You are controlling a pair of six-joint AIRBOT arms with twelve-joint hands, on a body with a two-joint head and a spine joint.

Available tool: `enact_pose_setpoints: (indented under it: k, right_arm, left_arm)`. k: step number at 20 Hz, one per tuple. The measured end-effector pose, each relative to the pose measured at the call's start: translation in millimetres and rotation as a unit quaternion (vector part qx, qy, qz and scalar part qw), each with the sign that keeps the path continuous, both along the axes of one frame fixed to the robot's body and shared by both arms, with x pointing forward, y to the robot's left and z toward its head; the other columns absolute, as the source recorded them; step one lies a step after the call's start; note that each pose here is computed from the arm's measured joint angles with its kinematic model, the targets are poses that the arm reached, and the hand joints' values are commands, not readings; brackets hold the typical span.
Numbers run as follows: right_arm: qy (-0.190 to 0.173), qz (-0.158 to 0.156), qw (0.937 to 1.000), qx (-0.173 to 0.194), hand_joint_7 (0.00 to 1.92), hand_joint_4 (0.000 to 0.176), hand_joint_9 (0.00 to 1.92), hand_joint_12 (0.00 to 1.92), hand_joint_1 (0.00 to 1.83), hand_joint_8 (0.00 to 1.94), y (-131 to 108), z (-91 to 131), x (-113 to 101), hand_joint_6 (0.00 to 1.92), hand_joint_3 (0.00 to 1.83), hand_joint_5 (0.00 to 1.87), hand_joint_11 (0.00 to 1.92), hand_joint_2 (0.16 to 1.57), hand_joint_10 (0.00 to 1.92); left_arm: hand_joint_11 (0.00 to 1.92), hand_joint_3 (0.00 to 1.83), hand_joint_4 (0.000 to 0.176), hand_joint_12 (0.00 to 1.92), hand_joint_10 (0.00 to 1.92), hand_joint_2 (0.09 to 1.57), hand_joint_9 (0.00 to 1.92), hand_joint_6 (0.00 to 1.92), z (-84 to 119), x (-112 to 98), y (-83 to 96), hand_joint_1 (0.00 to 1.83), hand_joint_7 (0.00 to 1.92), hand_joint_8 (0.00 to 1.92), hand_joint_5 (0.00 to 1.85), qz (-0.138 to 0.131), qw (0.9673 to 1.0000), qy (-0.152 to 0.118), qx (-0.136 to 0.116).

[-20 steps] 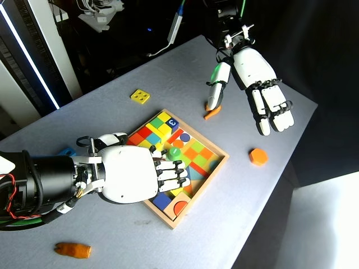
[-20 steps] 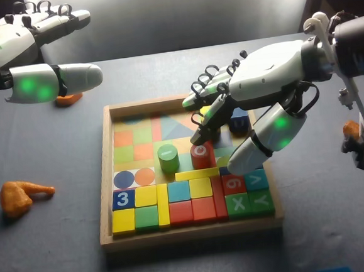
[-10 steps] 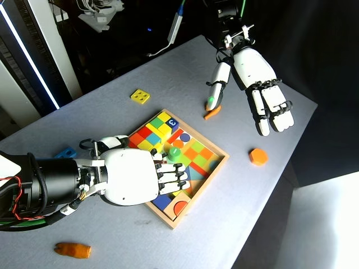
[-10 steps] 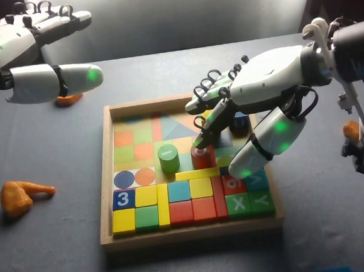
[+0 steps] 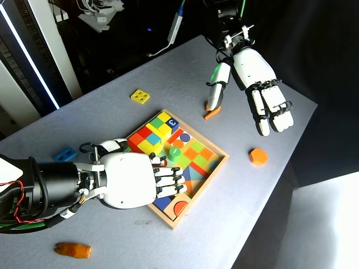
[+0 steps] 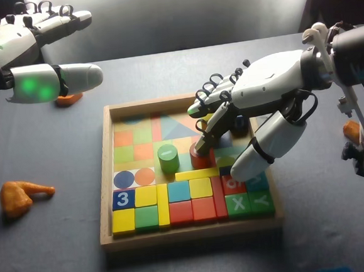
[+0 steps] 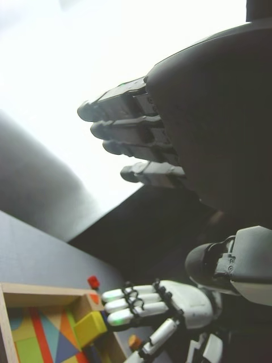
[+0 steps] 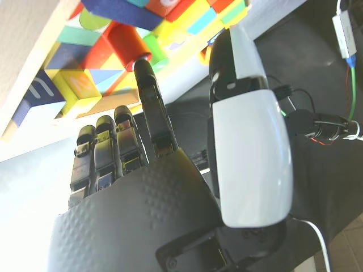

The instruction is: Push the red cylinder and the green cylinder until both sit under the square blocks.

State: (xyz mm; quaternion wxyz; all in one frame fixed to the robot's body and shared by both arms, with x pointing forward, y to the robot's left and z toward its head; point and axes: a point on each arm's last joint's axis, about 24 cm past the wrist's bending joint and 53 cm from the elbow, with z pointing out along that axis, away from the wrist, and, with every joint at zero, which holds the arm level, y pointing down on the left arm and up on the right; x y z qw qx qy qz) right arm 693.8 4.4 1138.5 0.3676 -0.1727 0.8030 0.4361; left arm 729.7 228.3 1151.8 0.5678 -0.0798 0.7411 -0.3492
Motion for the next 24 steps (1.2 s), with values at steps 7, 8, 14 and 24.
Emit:
enact_pose_setpoints:
  k: [7, 8, 14, 24]
  right_arm:
    - [0.000, -0.001, 1.0000, 0.000, 0.00, 0.176, 0.00, 0.00, 0.24, 0.00, -0.3, -0.1, 0.5, 0.00, 0.00, 0.49, 0.00, 1.03, 0.00]
    - [0.001, 0.000, 1.0000, 0.000, 0.00, 0.176, 0.00, 0.00, 0.24, 0.00, -0.3, -0.1, 0.4, 0.00, 0.00, 0.49, 0.00, 1.03, 0.00]
    - [0.007, -0.001, 1.0000, -0.001, 0.00, 0.176, 0.00, 0.00, 0.26, 0.00, -1.5, -1.6, 0.0, 0.01, 0.00, 0.52, 0.00, 1.02, 0.00]
    - [0.014, -0.002, 0.9999, 0.001, 0.01, 0.169, 0.00, 0.00, 0.29, 0.00, -8.3, -1.0, -0.8, 0.01, 0.00, 0.56, 0.00, 1.03, 0.00]
  left_arm:
    - [0.00, 0.00, 0.152, 0.00, 0.00, 1.07, 0.00, 0.00, -0.3, 0.0, 0.1, 0.00, 0.00, 0.00, 0.07, 0.000, 1.0000, 0.001, 0.000]
    - [0.00, 0.00, 0.153, 0.00, 0.00, 1.07, 0.00, 0.00, -0.3, 0.1, 0.2, 0.00, 0.00, 0.00, 0.07, 0.000, 1.0000, 0.001, 0.000]
    - [0.00, 0.00, 0.163, 0.00, 0.00, 1.06, 0.00, 0.00, -0.5, 0.1, 0.3, 0.00, 0.00, 0.00, 0.07, 0.000, 1.0000, 0.001, 0.001]
    - [0.00, 0.01, 0.158, 0.00, 0.00, 1.10, 0.00, 0.00, -2.7, -0.1, 2.1, 0.00, 0.00, 0.00, 0.05, 0.002, 1.0000, 0.003, 0.003]
